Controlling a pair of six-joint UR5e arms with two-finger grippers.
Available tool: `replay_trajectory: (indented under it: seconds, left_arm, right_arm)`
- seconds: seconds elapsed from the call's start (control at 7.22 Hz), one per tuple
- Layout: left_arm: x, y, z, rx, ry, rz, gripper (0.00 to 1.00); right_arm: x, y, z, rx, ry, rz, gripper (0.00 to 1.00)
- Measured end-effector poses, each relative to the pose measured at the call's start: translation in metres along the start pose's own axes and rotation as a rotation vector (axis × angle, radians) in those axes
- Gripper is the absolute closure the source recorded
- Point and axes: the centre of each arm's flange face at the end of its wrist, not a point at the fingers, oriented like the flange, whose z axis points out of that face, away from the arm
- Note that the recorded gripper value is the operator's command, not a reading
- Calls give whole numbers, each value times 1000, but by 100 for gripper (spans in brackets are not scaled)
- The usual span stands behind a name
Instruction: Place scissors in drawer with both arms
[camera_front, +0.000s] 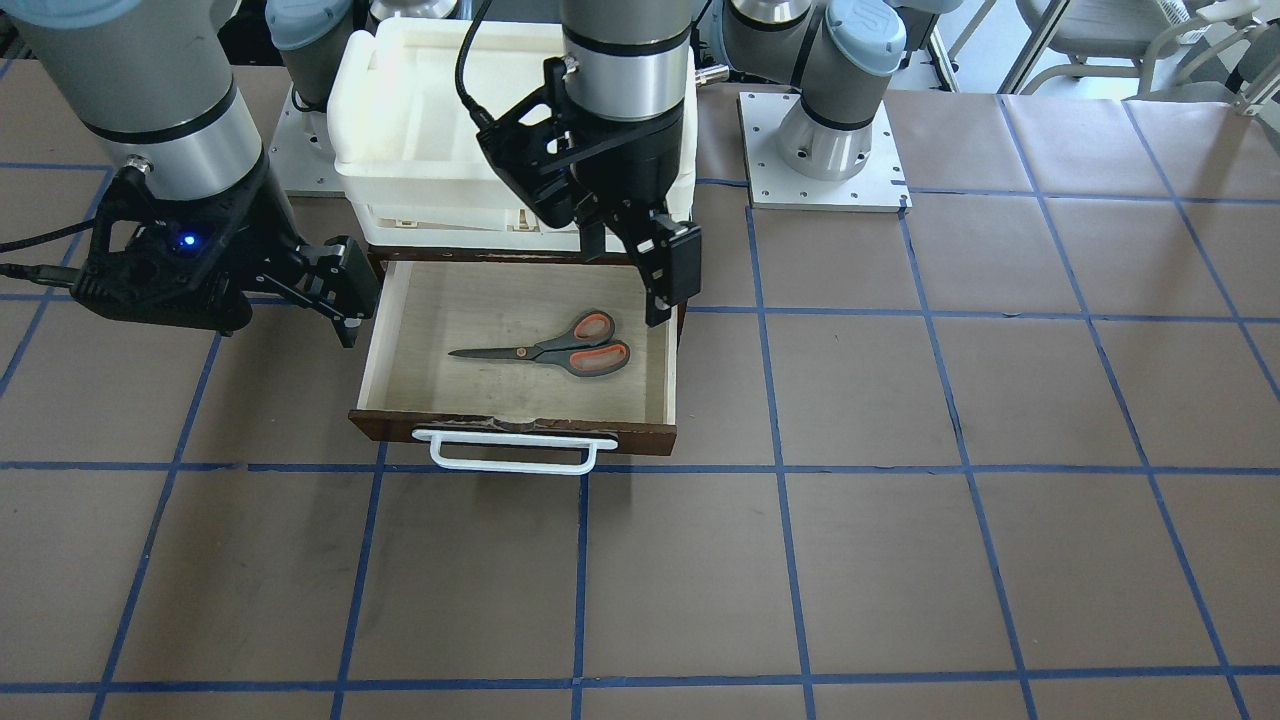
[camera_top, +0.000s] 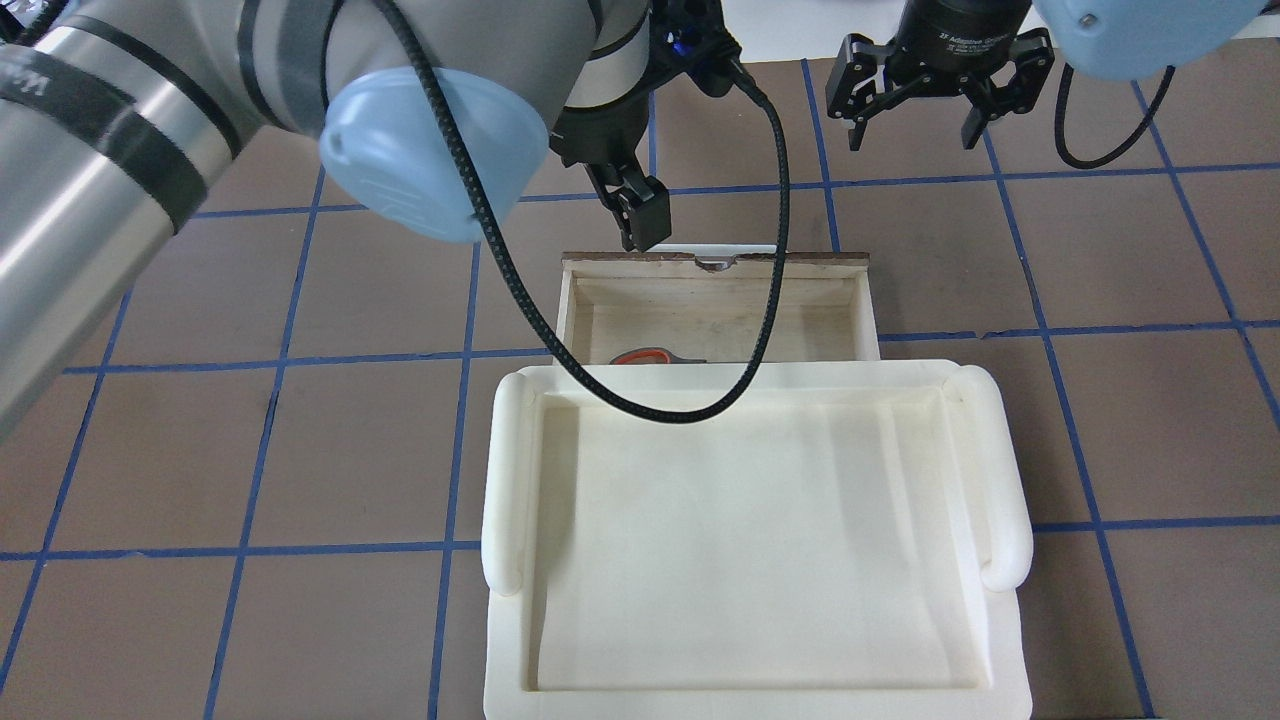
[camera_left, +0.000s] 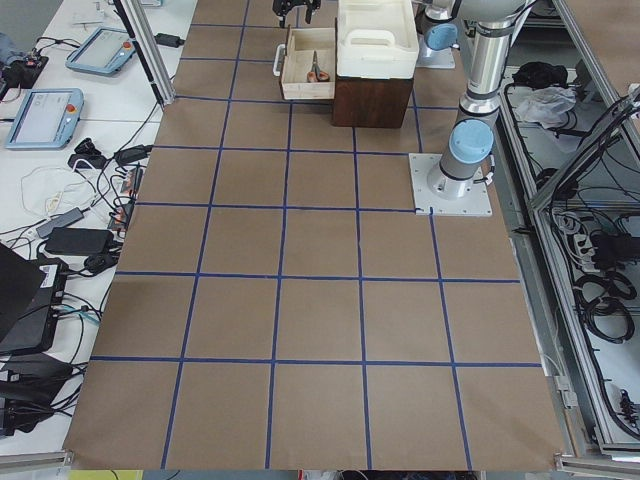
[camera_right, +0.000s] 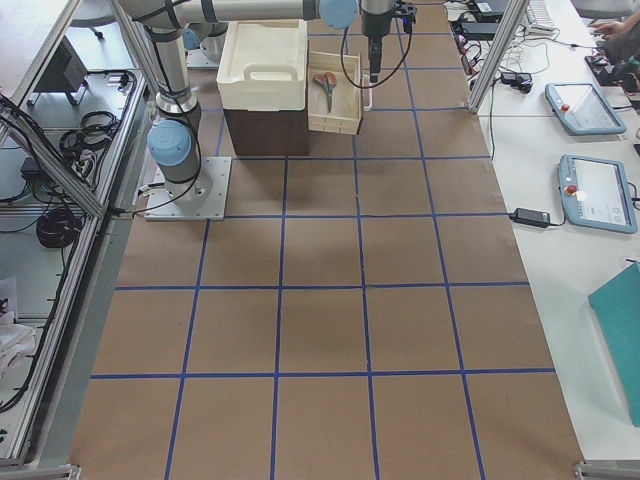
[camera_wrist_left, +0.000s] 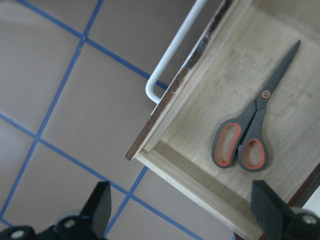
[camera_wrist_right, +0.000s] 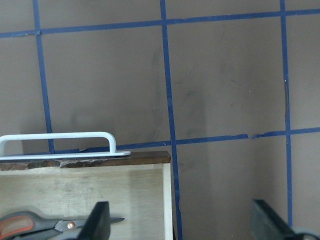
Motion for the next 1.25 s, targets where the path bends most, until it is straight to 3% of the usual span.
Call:
replay_trajectory:
  seconds: [0.28,0.42,0.83,1.25]
  left_arm:
    - [-27,35,-11,4,-16,-431,0]
    - [-41,57,-14,-12,-18,-567,0]
    - [-80,123,-46,-93,6,-757,0]
    - [-105,142,-64,-117,70,-845,0]
  right_arm:
    - [-6,7,-1,-30,-25,25,0]
    - [-8,9,0,-41,-37,35,0]
    - [-7,10,3,-48,-30,27,0]
    - [-7,9,3,-44,-28,25,0]
